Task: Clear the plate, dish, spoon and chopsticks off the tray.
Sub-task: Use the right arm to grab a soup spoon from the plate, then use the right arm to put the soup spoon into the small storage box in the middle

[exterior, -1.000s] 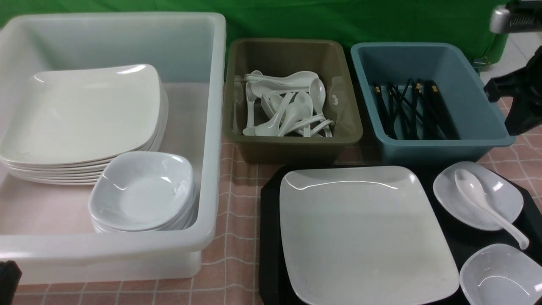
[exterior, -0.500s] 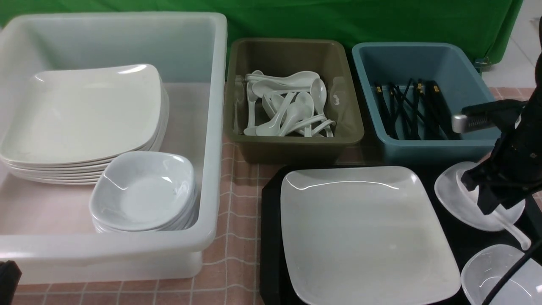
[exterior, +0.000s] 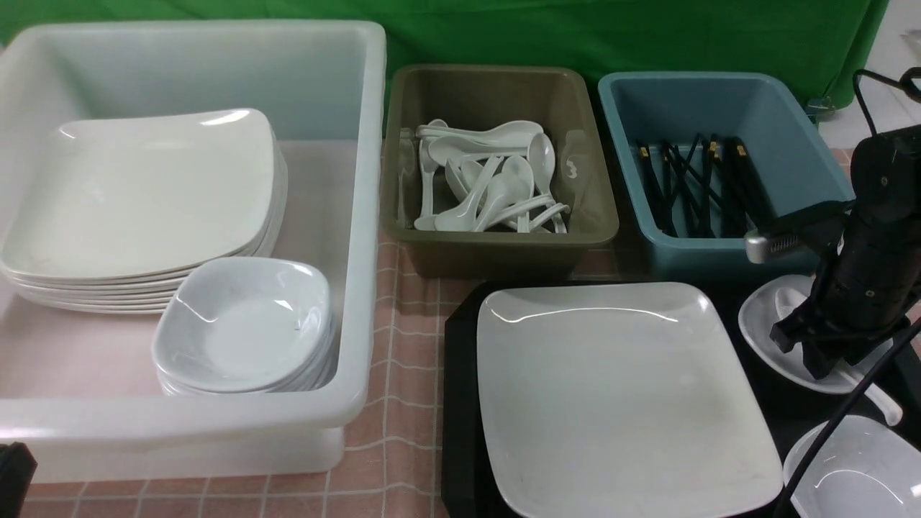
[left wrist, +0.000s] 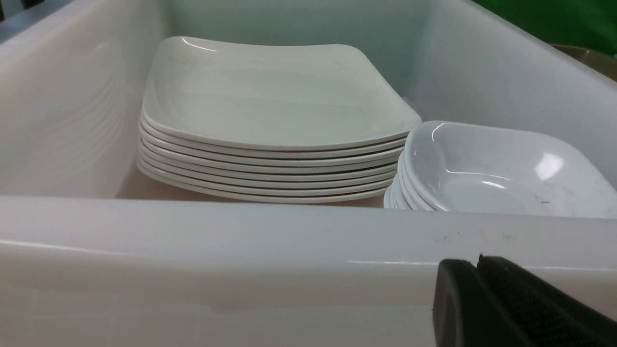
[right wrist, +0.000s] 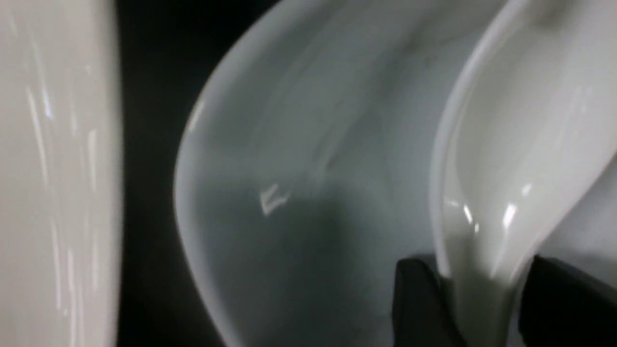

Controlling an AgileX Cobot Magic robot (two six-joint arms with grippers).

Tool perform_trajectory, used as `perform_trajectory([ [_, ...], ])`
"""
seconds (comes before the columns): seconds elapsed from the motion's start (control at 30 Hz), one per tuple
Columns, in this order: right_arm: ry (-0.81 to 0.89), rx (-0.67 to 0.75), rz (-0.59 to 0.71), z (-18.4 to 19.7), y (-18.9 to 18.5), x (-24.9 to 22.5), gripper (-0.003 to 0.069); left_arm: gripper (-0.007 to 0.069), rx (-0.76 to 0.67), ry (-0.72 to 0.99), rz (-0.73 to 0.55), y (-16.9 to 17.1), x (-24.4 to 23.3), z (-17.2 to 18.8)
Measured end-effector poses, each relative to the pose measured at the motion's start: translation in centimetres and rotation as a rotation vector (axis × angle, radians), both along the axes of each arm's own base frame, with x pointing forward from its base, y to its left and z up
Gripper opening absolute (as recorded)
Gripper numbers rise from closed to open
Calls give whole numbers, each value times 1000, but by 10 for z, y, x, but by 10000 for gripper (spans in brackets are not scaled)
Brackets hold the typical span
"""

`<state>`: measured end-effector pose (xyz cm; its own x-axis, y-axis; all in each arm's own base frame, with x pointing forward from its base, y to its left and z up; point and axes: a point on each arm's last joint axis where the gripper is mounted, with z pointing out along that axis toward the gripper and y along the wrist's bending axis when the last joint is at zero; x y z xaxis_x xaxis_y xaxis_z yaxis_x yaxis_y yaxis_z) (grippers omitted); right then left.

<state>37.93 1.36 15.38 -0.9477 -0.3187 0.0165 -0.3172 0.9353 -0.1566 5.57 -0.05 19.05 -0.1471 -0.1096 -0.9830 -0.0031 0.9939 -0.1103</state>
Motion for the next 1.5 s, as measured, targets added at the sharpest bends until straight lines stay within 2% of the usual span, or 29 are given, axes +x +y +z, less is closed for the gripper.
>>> perform_trajectory([
  [0.07,2,0,0,-1,0,0,291,21,0,0,0,0,0,0],
  [0.13,26,-5,7,0,0,-2,218,21,0,0,0,0,0,0],
  [0.33,77,6,-17,20,1,-7,219,21,0,0,0,0,0,0],
  [0.43,121,43,-45,53,9,-22,219,21,0,0,0,0,0,0],
  [0.53,116,158,-48,76,30,-35,219,21,0,0,0,0,0,0],
  [0.7,43,333,46,108,77,-48,219,21,0,0,0,0,0,0],
  [0.73,1,364,82,115,89,-49,219,21,0,0,0,0,0,0],
  [0.8,-197,434,170,134,122,-39,219,21,-2,0,0,0,0,0],
  [0.83,-231,444,179,136,127,-37,219,21,-2,0,0,0,0,0],
  [0.9,-417,497,218,147,150,-22,219,21,-2,0,0,0,0,0],
  [0.97,-588,542,233,153,169,-2,219,21,-2,0,0,0,0,0],
  [1.1,-760,583,213,147,184,28,219,21,-2,0,0,0,0,0],
  [1.13,-816,589,198,135,189,45,219,21,-2,0,0,0,0,0],
  [1.23,-856,594,178,117,195,61,244,21,-2,0,0,0,0,0],
  [1.27,-848,588,165,95,198,71,313,21,-2,0,0,0,0,0],
  [1.3,-844,587,162,92,199,72,321,21,-2,0,0,0,0,0],
  [1.4,-787,572,155,72,201,75,456,21,-2,0,0,0,0,0],
  [1.43,-754,566,157,70,201,73,486,21,-2,0,0,0,0,0],
  [1.5,-728,563,160,71,200,70,501,21,-2,0,0,0,0,0],
])
